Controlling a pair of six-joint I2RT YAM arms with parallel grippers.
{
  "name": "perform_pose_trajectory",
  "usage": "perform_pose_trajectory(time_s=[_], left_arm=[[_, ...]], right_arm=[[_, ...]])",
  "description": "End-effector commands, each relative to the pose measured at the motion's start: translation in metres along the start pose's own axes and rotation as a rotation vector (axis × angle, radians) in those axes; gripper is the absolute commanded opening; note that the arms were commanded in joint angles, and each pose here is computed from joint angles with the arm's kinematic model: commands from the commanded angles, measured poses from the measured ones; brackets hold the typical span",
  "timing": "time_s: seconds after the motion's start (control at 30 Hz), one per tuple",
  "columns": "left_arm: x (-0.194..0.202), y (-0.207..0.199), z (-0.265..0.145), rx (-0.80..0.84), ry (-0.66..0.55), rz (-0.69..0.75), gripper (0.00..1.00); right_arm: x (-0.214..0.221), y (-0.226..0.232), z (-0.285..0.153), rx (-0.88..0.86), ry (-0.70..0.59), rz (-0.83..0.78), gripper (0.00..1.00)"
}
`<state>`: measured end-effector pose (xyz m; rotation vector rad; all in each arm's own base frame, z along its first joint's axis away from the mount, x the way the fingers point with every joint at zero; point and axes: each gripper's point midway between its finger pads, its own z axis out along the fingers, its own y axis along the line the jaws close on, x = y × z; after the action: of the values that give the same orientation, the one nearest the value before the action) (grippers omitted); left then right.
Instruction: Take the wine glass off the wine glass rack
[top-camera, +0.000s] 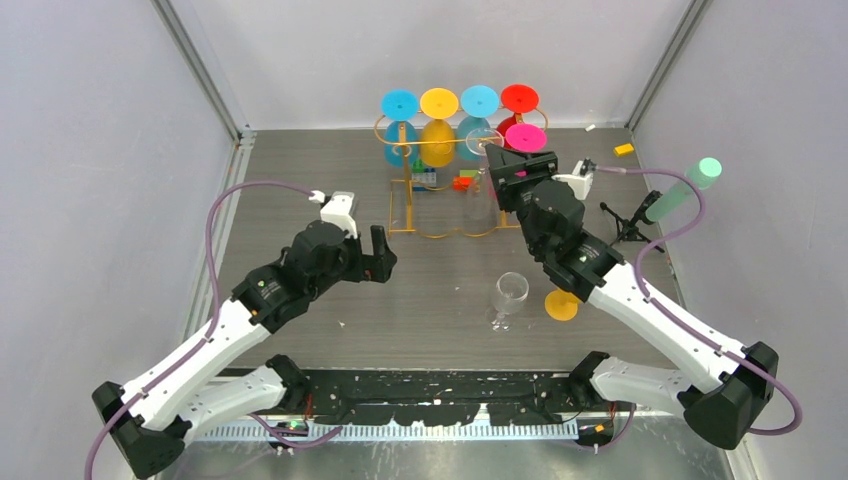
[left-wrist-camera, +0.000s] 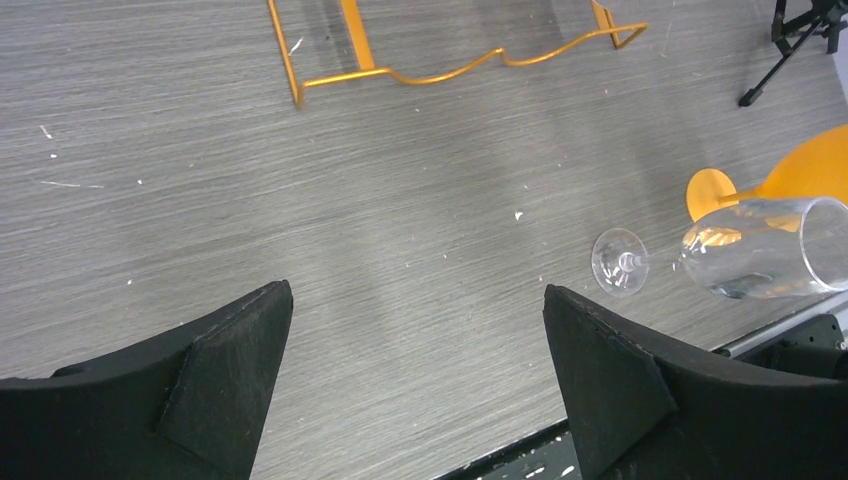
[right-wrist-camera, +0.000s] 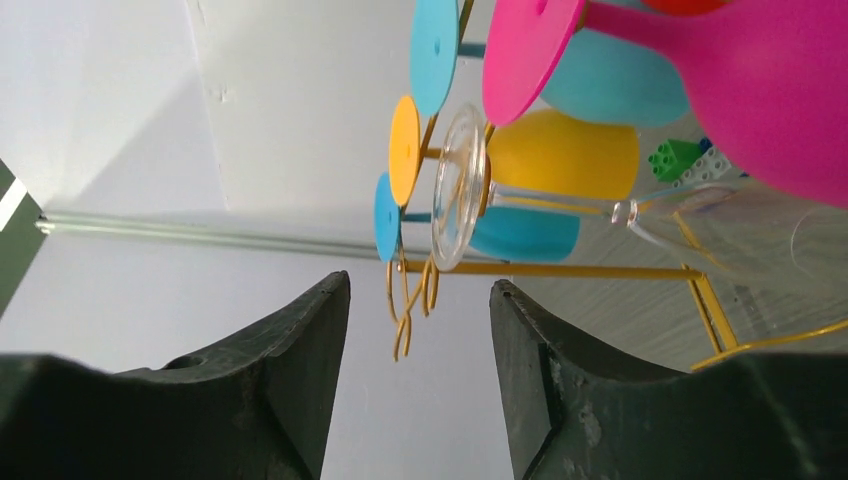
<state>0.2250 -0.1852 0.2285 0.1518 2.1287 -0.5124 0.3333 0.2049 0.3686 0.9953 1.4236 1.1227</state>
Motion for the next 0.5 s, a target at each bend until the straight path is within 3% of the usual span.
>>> perform_pose_trajectory(time_s=[0.0,0.23,0.47], left_arm=[[-0.025,0.002,-0.003,0.003,-0.139,-0.023,1.00],[-0.032,0.008,-0.007,-0.032,-0.156,0.008,1.00],[-0.034,0.005,-0.003,-0.018,-0.170,-0.002,1.00]], right_arm=[[-0.034,0.023,0.005,-0.023,-0.174,0.095,0.58],[-0.046,0.015,0.006,0.029,-0.247,0.089,0.50],[-0.048,0.008,0.009,0.077,-0.272,0.038,0.47]])
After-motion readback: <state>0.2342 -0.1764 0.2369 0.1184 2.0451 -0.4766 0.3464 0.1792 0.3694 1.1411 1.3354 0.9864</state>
